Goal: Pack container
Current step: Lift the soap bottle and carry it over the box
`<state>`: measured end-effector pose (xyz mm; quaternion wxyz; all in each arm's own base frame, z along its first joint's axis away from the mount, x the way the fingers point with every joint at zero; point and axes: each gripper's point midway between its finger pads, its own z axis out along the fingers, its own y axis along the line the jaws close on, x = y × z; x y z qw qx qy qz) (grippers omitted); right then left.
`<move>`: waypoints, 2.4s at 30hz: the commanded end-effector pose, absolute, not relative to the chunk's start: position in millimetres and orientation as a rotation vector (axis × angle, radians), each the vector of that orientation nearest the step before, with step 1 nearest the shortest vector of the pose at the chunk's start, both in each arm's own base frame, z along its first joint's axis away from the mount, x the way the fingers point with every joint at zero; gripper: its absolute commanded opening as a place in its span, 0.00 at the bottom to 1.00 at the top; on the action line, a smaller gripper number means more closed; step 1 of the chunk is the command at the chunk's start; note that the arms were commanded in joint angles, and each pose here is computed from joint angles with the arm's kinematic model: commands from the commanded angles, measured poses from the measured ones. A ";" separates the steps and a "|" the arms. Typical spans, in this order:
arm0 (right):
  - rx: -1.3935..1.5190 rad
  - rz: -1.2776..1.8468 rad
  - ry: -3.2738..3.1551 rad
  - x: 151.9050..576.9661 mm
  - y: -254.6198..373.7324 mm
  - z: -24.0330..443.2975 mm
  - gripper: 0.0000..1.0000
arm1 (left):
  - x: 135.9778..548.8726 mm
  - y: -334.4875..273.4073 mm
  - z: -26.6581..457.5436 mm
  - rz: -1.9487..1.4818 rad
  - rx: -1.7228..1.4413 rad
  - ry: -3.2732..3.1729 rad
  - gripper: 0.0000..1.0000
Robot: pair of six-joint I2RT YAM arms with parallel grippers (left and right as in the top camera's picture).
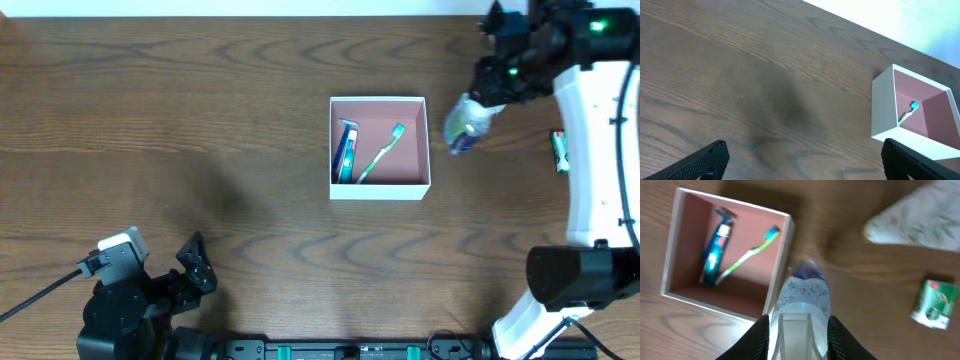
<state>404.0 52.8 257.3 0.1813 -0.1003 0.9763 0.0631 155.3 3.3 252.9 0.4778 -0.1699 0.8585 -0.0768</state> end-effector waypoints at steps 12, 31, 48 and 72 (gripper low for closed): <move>-0.369 0.315 2.575 419.9 149.0 284.3 0.25 | 155.0 6.7 253.7 -0.164 -0.418 2.088 0.98; -0.354 0.238 2.755 454.5 163.5 190.2 0.24 | 155.0 6.7 253.7 -0.164 -0.418 2.088 0.98; -0.230 0.084 2.786 461.8 144.4 176.8 0.25 | 155.0 6.7 253.7 -0.164 -0.418 2.088 0.98; -0.208 -0.002 2.800 468.8 132.6 162.6 0.30 | 155.0 6.7 253.7 -0.164 -0.418 2.088 0.98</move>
